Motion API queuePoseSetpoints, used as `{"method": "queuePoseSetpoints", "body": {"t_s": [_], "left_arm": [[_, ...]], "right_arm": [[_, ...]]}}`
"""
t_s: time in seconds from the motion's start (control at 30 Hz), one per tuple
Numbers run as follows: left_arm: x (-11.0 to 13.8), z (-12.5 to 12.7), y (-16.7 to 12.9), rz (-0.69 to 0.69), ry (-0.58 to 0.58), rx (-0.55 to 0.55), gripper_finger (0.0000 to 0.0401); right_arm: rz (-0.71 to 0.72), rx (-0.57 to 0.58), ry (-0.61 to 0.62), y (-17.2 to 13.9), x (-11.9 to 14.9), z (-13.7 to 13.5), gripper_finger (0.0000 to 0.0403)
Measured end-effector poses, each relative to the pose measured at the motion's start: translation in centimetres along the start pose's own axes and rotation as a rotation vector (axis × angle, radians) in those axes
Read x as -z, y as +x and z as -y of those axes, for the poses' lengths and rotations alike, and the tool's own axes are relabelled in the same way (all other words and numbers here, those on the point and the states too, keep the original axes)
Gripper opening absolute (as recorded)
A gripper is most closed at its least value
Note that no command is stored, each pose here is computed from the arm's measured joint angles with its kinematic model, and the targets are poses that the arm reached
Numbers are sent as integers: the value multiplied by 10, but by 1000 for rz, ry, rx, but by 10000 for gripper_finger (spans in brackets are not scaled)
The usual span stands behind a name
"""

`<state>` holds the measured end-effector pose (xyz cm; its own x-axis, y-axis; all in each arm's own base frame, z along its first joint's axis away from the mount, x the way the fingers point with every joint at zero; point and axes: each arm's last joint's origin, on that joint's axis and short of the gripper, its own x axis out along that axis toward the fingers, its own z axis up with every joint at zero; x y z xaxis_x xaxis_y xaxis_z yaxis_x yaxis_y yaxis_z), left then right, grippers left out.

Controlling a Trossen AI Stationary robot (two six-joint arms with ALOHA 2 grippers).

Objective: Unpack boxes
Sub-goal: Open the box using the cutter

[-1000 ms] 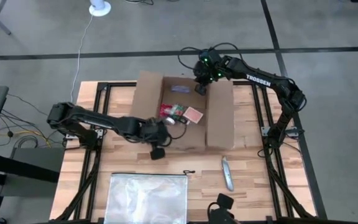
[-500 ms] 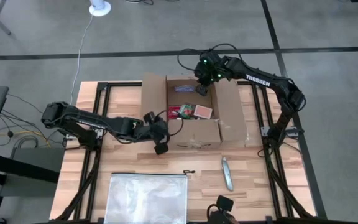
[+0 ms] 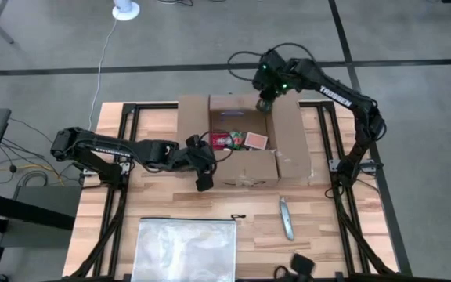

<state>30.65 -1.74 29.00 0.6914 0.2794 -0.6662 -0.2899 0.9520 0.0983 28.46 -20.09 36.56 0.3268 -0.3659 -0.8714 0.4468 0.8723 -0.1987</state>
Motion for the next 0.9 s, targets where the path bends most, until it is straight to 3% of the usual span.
{"method": "queuePoseSetpoints", "body": {"t_s": [0.13,0.43,0.67,0.8,0.9], "left_arm": [[-2,1,3,1,-21,67,0],[6,6,59,-80,19,140,0],[22,21,92,-167,28,188,0],[27,32,92,-181,59,158,0],[36,27,86,-276,92,105,0]], "right_arm": [[-164,-26,118,-4,20,-8,102],[-355,18,304,55,62,-1,102],[-401,24,348,80,81,-1,102],[-442,10,375,95,94,-9,102],[-507,-46,359,99,102,-30,102]]}}
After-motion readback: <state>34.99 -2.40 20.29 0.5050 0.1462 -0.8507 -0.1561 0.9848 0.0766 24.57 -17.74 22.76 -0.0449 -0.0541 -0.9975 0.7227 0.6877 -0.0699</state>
